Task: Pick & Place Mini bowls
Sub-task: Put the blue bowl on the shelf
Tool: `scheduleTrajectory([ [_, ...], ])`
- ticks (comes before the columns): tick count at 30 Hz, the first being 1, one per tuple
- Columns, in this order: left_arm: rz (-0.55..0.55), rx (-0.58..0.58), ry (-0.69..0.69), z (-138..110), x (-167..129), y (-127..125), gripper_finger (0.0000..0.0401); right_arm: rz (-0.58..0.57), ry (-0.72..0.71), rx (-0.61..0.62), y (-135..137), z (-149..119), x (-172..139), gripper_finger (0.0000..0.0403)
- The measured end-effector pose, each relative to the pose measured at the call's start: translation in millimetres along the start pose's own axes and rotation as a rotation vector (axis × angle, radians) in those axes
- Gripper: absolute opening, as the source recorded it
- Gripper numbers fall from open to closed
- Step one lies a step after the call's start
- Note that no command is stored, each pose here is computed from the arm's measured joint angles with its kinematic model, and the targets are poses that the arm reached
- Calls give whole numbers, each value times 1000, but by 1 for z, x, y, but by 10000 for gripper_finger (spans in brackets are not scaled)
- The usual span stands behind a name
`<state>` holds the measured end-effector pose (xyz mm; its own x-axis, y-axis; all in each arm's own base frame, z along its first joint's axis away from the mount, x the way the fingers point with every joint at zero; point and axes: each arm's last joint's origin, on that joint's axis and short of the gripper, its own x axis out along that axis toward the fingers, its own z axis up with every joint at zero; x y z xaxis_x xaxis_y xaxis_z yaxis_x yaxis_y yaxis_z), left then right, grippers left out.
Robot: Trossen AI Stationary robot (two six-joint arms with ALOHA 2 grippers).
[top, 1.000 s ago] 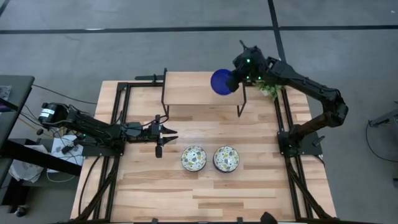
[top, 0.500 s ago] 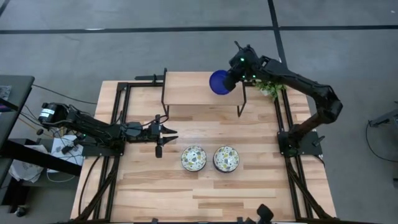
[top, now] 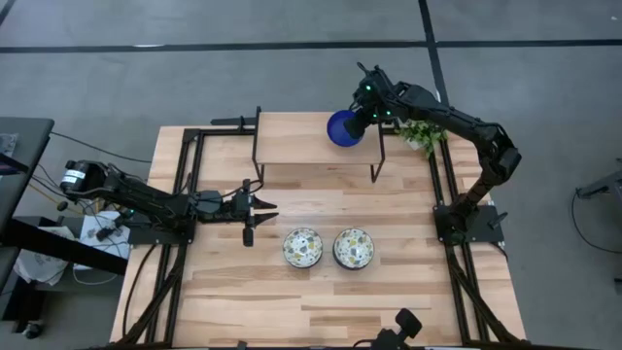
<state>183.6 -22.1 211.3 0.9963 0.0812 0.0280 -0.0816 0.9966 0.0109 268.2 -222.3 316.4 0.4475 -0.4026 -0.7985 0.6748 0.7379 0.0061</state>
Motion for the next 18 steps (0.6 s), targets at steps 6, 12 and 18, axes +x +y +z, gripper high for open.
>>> scheduleTrajectory([
  [6, 0, 0, 0, 0, 0, 0, 90, -8, 7, 9, -5, -2, -7, 0],
  [12, 0, -21, 0, 0, 0, 0, 90, -14, 54, 4, -7, -6, -6, 0],
  [18, 0, -23, 0, 0, 0, 0, 90, -14, 63, 0, -7, -7, -6, 0],
])
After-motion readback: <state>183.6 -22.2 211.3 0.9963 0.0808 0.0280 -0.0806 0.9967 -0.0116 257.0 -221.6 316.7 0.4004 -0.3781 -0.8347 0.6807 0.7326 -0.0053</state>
